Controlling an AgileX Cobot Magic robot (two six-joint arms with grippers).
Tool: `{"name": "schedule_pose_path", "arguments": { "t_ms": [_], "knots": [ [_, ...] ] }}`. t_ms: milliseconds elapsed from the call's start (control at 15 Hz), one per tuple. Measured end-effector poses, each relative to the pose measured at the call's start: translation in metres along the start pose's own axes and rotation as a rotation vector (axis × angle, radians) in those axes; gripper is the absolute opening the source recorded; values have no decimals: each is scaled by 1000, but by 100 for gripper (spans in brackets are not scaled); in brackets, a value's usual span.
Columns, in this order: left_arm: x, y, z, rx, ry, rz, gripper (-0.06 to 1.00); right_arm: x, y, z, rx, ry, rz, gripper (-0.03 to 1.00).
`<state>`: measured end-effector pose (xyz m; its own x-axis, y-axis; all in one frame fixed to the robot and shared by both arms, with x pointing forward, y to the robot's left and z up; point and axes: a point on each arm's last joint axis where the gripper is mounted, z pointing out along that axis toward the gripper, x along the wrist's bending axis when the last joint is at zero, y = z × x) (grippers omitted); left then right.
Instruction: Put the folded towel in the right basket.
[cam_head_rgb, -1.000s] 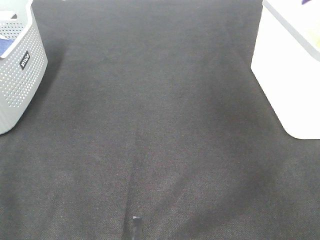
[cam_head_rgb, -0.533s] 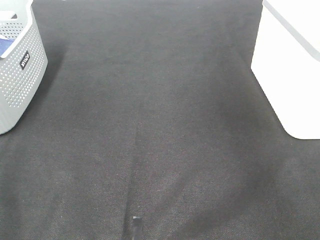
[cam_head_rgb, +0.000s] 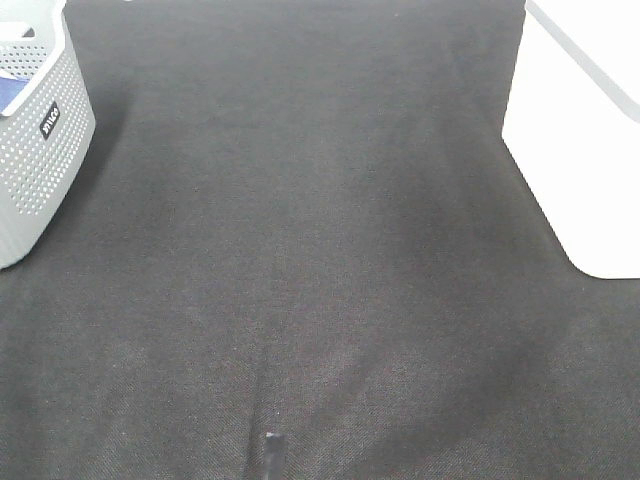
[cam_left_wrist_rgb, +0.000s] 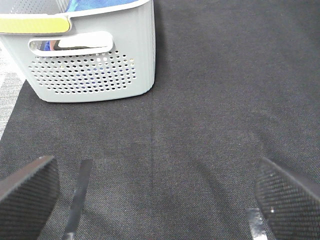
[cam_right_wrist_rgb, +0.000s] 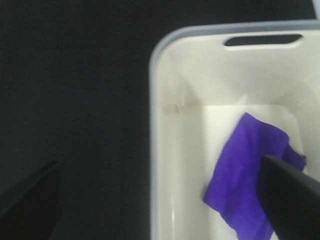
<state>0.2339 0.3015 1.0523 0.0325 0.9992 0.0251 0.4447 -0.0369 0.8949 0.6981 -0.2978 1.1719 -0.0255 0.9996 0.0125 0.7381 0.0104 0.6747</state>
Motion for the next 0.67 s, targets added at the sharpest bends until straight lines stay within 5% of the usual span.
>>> {"name": "schedule_pose_path", "arguments": {
  "t_ms": [333, 667],
  "knots": [
    [0, 0, 0, 0, 0, 0, 99, 8, -39, -97, 7, 6, -11, 97],
    [0, 0, 0, 0, 0, 0, 99, 14, -196, -199, 81, 44, -7, 97]
  ]
}}
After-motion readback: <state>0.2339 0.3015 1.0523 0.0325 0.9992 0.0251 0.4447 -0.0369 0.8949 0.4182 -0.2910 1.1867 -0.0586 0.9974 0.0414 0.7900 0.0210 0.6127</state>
